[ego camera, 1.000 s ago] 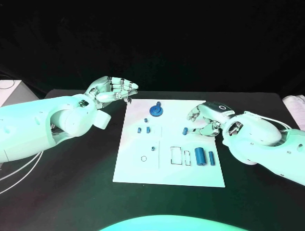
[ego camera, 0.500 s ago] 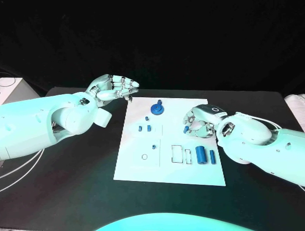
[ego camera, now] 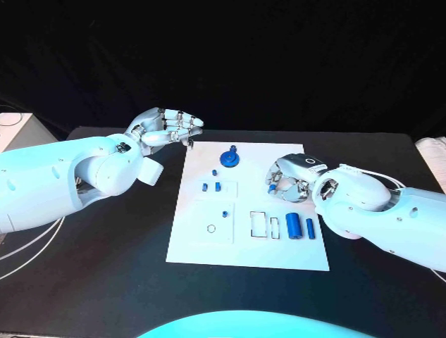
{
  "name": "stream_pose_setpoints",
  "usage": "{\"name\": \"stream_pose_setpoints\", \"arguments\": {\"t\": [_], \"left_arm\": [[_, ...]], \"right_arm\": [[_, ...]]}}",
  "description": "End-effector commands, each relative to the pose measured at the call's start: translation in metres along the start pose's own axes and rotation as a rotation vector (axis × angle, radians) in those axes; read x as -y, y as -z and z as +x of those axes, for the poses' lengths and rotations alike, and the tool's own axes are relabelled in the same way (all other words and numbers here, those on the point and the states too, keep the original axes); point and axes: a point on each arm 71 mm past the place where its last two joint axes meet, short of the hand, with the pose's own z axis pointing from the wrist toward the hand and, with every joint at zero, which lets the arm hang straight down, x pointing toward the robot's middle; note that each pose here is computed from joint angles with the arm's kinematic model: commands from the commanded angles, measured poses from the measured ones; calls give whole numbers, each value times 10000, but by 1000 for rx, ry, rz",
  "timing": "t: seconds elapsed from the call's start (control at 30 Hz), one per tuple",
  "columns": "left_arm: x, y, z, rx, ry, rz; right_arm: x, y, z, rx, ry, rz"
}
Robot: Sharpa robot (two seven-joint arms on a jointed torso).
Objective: Assemble the parts on the task board
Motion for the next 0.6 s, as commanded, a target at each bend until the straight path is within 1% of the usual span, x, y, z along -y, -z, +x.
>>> {"name": "stream_pose_setpoints", "arguments": {"t": [0.03,0.2,0.33,0.43,0.6], "left_arm": [[9,-3,19,-16,9,5],[9,-1,17,-15,9,4],[8,1,14,-15,8,2],[6,2,12,-14,8,1],[5,1,9,-13,8,0]], "right_arm": [[-11,-5,38,-21,14,-8],[2,-17,59,-26,26,1],[-2,-23,70,-20,37,4],[-10,-24,67,-6,40,2],[-35,-13,42,38,30,-10]]}}
